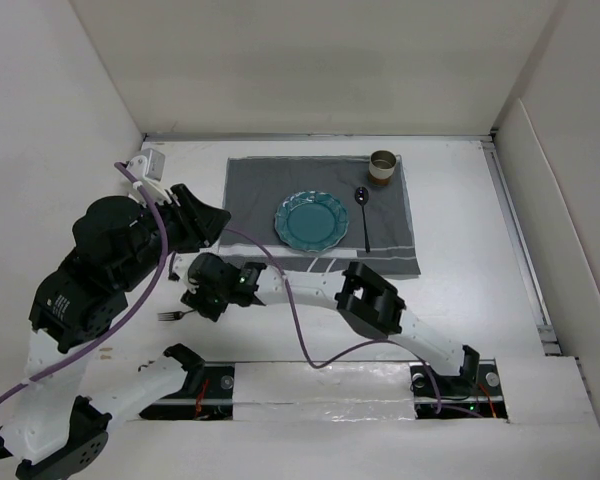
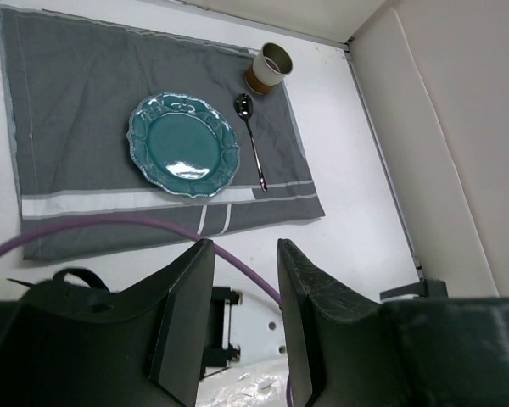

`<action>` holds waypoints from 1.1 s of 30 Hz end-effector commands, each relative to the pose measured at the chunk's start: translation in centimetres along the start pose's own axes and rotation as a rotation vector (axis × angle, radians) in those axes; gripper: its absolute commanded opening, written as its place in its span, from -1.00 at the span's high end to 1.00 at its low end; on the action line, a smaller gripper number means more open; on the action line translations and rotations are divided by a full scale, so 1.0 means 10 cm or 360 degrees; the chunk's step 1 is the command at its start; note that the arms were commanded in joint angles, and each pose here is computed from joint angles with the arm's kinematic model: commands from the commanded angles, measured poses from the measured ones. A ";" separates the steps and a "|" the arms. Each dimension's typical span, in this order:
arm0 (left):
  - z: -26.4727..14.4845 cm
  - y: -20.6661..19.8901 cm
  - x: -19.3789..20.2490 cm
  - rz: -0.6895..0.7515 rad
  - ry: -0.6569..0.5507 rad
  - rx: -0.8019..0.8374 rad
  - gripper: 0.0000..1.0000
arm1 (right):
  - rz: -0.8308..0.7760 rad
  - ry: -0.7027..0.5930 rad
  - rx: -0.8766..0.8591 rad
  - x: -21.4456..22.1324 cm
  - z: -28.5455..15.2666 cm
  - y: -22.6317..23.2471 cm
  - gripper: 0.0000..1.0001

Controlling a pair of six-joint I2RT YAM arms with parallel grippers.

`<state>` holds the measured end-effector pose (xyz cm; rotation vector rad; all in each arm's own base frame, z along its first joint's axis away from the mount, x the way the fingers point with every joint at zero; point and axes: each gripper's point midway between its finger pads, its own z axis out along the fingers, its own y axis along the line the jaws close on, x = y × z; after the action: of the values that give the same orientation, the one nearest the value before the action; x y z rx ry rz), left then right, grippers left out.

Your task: Set the dinner table for one person

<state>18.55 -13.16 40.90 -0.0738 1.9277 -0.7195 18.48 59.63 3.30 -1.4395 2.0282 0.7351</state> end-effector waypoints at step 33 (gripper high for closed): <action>0.23 0.27 -0.13 -0.0023 -0.0203 -0.0214 0.36 | 0.0993 -0.0584 0.0963 -0.74 -1.31 -1.73 1.00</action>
<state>21.09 -11.07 40.36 -0.2096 1.8718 -0.5727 31.38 52.40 12.55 -0.5548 2.1386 0.4940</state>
